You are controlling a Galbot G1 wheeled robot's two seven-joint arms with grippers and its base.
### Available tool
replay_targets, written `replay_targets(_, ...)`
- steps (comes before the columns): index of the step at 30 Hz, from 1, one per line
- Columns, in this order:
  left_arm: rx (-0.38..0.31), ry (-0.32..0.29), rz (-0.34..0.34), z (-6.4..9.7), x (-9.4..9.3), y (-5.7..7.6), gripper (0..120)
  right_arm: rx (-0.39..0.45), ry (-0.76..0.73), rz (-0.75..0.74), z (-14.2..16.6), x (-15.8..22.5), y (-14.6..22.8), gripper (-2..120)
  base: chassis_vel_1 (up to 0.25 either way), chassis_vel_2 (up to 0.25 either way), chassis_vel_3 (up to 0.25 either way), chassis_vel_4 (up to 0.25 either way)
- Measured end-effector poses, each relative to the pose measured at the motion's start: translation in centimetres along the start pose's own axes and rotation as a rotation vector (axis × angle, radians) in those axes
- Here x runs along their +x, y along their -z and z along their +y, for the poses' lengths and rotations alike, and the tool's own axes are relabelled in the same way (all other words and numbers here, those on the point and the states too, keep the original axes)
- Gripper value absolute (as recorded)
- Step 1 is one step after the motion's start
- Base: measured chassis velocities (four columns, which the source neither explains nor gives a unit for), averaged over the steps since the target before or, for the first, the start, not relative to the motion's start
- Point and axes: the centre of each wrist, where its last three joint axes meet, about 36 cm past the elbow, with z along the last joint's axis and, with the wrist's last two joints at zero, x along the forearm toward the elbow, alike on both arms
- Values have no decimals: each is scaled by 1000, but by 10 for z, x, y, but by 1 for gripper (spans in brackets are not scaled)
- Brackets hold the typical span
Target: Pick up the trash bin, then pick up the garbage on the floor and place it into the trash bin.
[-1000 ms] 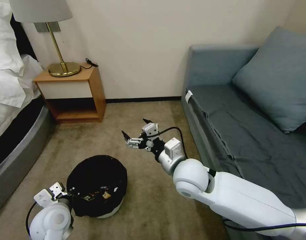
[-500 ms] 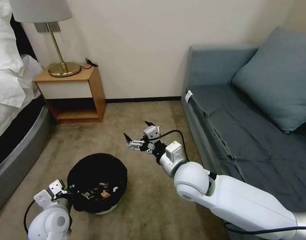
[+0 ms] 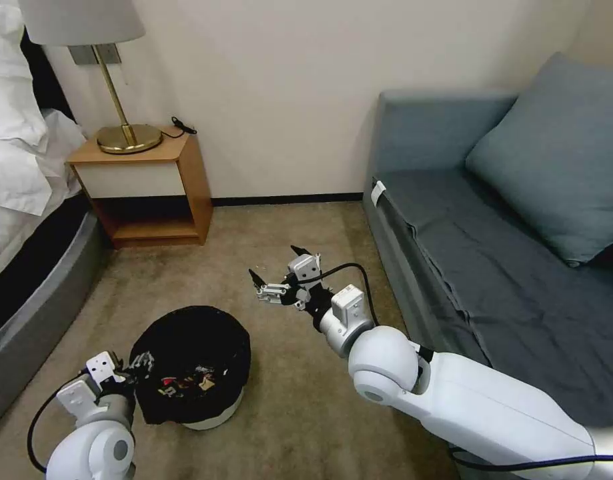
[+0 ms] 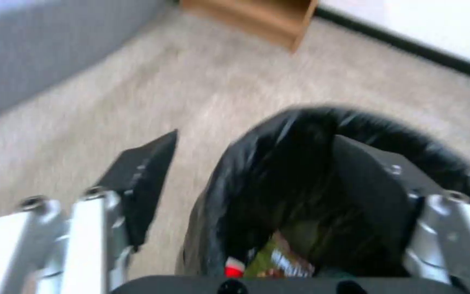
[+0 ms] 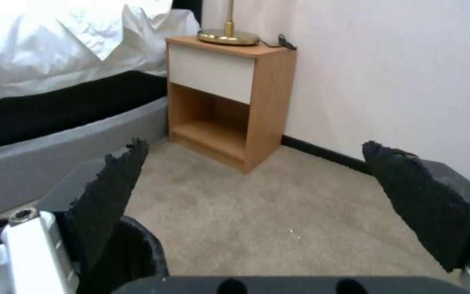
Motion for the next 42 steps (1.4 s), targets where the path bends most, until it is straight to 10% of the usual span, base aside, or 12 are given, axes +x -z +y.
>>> replay_targets(12, -227, -169, -356, 0, 13, 14, 100, -57, -198, -161, -39, 18, 14, 100, 0, 0, 0, 0)
replay_targets(22, -279, -240, -417, -12, 19, 22, 100, 33, -494, -231, -67, 80, 0, 100, 0, 0, 0, 0)
replay_targets(42, -320, -302, -438, -21, 28, 21, 100, -42, -750, -157, 13, 145, -35, 100, 0, 0, 0, 0)
